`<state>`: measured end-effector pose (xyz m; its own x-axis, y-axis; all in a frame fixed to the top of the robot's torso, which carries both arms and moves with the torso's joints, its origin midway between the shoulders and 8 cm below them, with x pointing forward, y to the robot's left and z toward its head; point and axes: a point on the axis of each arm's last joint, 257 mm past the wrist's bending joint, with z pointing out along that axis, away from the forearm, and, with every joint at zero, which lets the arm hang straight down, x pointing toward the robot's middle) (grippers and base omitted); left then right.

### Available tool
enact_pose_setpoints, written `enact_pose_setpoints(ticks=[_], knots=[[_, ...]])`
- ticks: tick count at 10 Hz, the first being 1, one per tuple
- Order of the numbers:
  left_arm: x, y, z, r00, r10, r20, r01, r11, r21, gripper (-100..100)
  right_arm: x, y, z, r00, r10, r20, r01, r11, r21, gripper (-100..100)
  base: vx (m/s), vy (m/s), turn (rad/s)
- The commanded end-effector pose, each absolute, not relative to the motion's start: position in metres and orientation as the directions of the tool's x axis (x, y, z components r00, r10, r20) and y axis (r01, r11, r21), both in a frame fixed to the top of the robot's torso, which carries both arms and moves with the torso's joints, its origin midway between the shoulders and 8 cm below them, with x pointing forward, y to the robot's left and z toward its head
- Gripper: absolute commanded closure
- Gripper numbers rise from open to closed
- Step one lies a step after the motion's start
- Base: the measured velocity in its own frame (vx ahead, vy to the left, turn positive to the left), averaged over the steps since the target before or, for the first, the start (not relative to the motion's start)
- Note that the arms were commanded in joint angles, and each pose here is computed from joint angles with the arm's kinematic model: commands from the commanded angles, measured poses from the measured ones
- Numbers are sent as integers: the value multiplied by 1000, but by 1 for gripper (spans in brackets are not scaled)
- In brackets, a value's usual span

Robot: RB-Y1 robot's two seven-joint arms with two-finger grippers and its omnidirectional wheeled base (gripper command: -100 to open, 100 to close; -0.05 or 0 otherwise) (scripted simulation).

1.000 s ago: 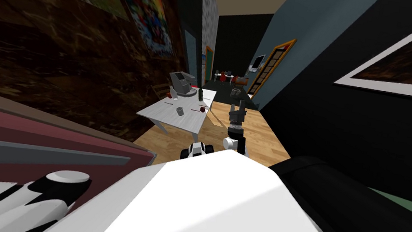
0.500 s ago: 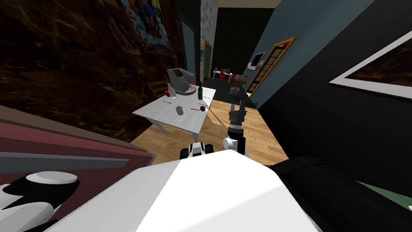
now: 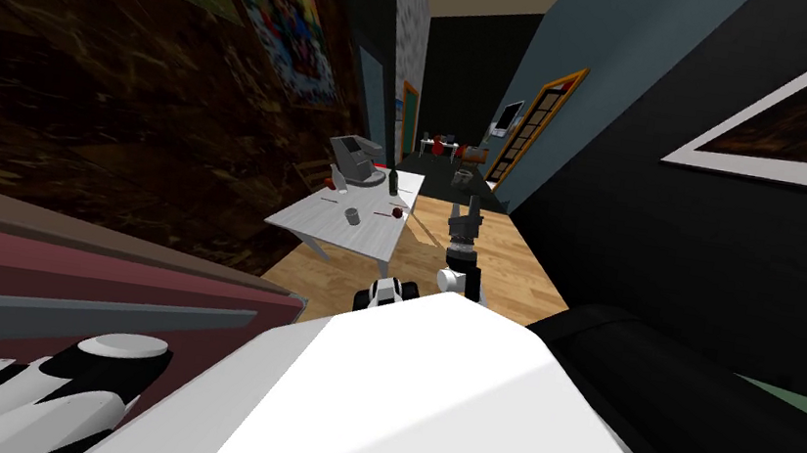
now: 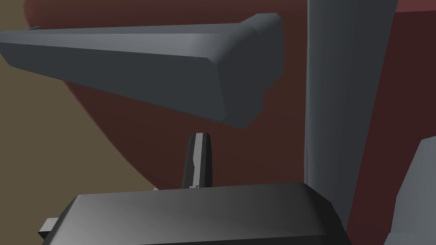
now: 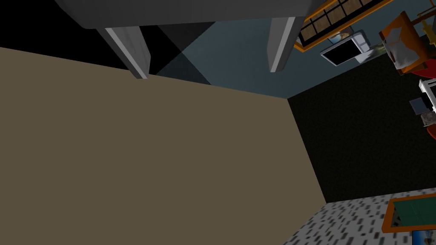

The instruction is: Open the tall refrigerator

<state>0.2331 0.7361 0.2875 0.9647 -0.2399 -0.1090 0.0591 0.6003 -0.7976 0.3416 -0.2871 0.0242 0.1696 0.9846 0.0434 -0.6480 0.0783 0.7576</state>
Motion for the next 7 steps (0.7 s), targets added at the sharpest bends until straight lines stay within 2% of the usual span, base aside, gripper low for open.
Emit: enact_pose_setpoints(ticks=[1,7], knots=[[234,733,284,967,-215,-139,25,619,-785,-100,342,-287,24,170,985,43,-648,78,758,0,9,-22,-15],[240,725,270,962,-131,-239,-95,661,-745,-100,342,-287,24,170,985,43,-648,78,758,0,22,-28,-13]])
